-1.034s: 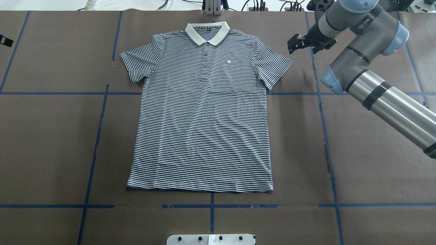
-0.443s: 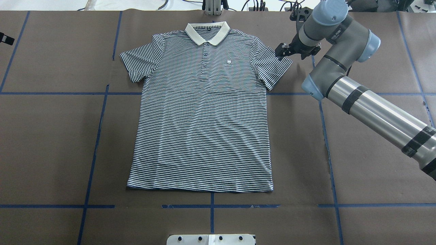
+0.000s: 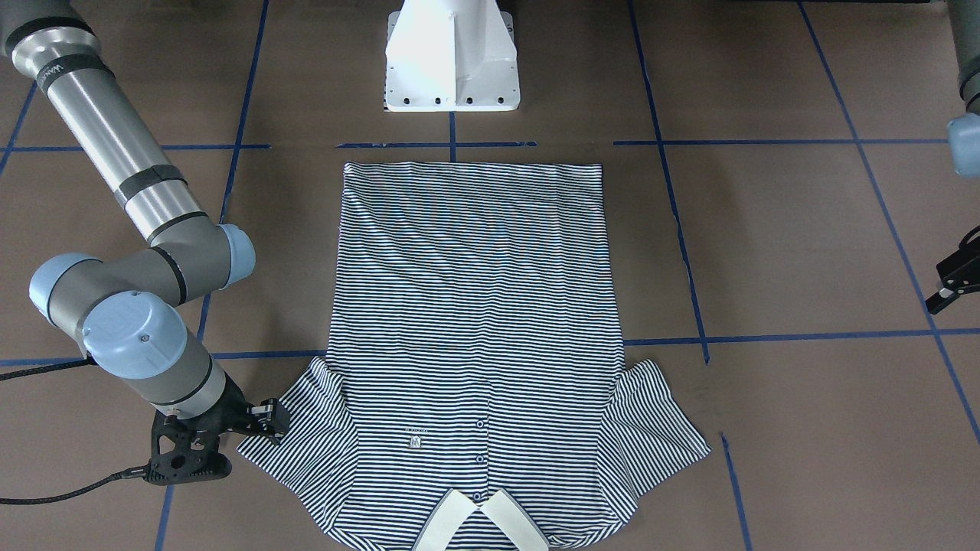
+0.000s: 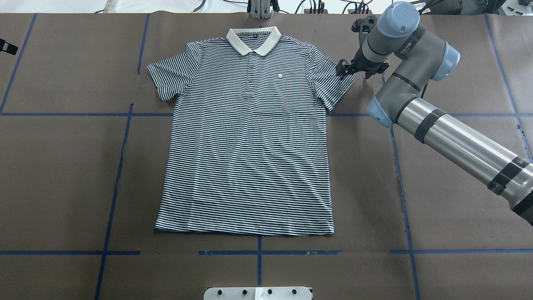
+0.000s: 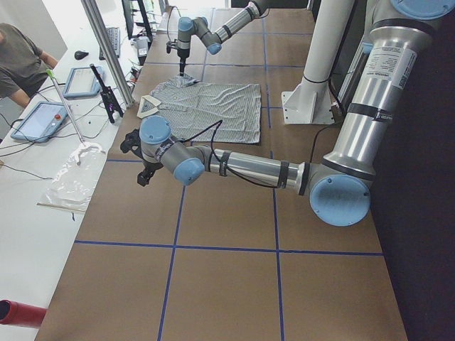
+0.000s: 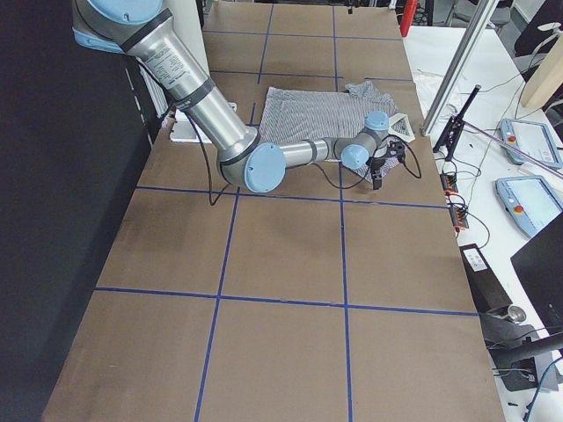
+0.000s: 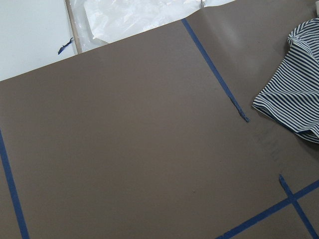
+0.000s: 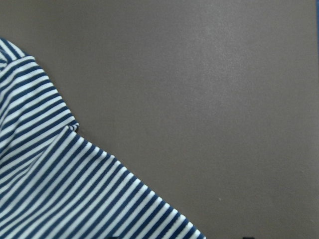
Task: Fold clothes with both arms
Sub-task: 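Move the right gripper to the sleeve nearest it and grasp it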
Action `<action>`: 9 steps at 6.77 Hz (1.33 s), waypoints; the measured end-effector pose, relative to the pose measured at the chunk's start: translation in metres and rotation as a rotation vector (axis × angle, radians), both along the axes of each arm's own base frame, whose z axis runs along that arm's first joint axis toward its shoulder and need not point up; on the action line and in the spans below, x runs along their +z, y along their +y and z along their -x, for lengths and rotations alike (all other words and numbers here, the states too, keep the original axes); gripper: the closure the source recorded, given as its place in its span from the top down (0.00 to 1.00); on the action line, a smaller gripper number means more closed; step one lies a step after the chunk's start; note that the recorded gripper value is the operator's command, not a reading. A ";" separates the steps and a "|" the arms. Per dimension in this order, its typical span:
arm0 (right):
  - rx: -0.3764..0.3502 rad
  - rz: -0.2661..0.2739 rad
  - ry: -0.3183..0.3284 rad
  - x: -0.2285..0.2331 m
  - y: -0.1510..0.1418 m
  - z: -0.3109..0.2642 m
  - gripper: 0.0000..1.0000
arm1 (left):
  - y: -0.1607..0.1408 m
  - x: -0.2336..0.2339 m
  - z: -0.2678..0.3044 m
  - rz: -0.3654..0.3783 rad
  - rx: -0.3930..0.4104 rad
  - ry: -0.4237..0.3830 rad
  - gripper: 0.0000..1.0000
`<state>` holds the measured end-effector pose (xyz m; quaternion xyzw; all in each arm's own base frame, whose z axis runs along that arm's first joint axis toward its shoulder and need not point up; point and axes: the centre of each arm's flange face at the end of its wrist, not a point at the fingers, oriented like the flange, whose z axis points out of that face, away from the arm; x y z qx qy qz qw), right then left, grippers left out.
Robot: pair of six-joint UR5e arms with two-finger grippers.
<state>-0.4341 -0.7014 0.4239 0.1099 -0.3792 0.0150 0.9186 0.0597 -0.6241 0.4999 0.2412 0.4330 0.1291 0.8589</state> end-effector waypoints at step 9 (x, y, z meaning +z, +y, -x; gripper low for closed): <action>-0.017 -0.033 -0.014 -0.025 -0.007 0.006 0.00 | -0.002 -0.003 -0.001 -0.004 0.001 0.002 1.00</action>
